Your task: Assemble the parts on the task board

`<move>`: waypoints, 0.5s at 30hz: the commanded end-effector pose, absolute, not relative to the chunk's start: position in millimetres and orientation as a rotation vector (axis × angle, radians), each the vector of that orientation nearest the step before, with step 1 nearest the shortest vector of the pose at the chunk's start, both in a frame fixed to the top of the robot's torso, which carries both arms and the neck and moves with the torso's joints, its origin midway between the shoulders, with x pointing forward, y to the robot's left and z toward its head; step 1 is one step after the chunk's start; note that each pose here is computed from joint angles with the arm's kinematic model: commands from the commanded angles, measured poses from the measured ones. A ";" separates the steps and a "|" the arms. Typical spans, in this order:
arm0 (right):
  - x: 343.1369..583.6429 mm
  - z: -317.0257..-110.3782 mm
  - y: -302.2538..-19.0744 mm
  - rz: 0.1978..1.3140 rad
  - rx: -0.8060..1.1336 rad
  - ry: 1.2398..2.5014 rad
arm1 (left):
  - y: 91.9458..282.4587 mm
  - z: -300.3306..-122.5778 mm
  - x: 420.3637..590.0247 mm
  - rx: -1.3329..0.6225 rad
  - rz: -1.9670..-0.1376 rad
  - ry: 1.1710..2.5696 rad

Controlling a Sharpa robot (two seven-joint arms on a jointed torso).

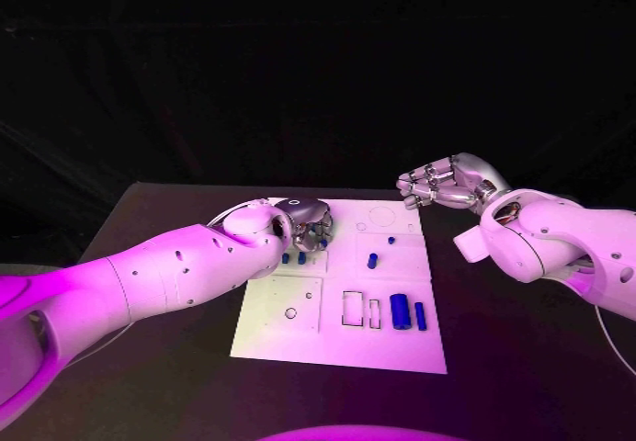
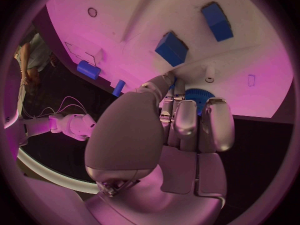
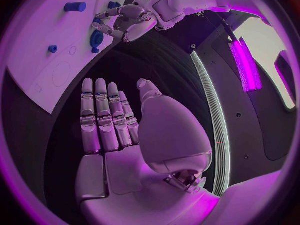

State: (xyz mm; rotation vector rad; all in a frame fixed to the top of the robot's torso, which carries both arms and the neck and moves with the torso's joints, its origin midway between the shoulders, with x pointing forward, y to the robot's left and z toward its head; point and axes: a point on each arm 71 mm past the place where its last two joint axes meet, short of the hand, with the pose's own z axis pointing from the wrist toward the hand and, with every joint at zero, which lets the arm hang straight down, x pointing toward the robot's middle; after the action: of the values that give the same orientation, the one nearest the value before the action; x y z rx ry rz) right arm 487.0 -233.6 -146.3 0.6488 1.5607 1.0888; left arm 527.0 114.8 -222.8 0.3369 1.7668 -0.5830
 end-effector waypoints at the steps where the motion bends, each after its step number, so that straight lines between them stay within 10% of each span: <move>1: 486.9 -146.4 -232.7 1.099 0.640 1.565 | 116.9 -224.9 526.1 0.315 -0.591 1.773; 15: 487.4 -146.6 -235.6 1.091 0.644 1.563 | 137.7 -199.0 522.7 0.215 -0.627 1.732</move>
State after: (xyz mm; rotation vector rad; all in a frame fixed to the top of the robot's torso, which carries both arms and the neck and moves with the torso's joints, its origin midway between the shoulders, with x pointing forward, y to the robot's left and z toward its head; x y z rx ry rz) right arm 487.7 -236.0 -146.6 0.6518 1.5590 1.0829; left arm 522.6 136.5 -201.8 0.2577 1.7300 -0.6158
